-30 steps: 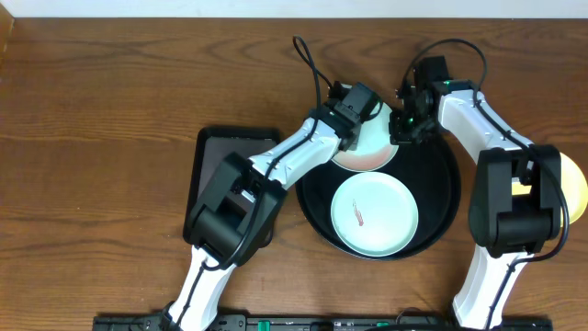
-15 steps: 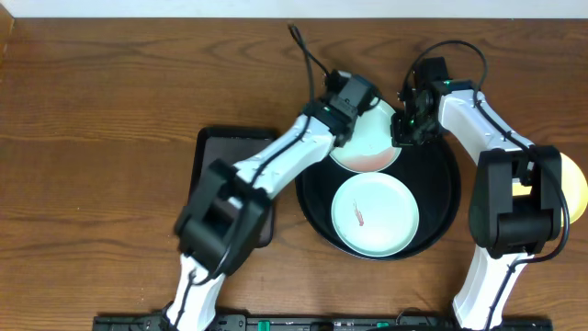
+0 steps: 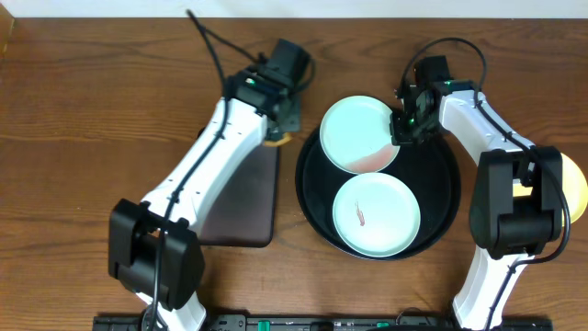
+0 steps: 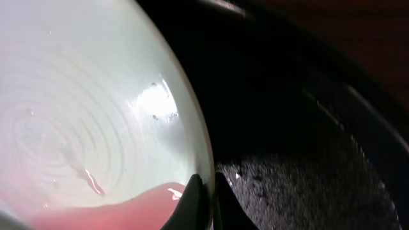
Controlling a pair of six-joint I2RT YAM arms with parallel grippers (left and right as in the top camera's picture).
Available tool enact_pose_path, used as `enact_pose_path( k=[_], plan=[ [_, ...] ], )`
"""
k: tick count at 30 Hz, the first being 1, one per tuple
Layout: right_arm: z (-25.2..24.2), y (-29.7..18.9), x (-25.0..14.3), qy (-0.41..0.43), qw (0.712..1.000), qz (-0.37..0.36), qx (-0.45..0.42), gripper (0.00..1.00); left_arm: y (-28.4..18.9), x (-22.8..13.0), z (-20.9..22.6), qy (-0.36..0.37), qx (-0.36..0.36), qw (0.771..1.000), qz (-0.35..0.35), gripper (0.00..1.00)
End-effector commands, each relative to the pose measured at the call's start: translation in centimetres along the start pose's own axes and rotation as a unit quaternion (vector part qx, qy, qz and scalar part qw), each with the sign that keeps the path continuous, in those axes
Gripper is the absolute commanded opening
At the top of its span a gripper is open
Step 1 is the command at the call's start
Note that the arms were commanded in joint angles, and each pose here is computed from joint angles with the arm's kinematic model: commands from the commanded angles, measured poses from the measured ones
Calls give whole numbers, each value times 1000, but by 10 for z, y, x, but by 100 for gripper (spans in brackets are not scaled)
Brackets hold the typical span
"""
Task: Clean dirty plates on tray and stack at the side
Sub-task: 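Return the sponge to the small black tray with the left gripper, then lift the back mint-green plate with the right gripper and carry it right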
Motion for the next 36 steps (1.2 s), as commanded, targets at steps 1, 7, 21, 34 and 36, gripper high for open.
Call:
enact_pose_path(
  k=[1,7,21,34,36],
  plan=[
    [-5,1,-1,-20,1000,-6,-14,1,17,-12,19,-23,4,998,51,8],
    [-5,2,1,-11,1000,-16,-13,1,50,-39,41,-37,32,993,104,8],
    [3,-87,5,-21,987,-127,-100,1,51,-37,73,-74,41,991,99,53],
    [29,-141,-8,-46,924,-202,-321,1,7,-30,83,-92,21,995,38,72],
    [36,-146,-10,-59,911,-209,-350,1,7,-31,83,-91,21,995,39,75]
  ],
)
Point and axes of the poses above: each gripper's point midway between its finger pads, its own y axis out along the fingers, its own z axis along the line the jaws close on, x = y × z, the point moved 10 cm from there along -y, back along the fingers, and after that the axes turned 2 degrees about y, right-handed, at the moved point
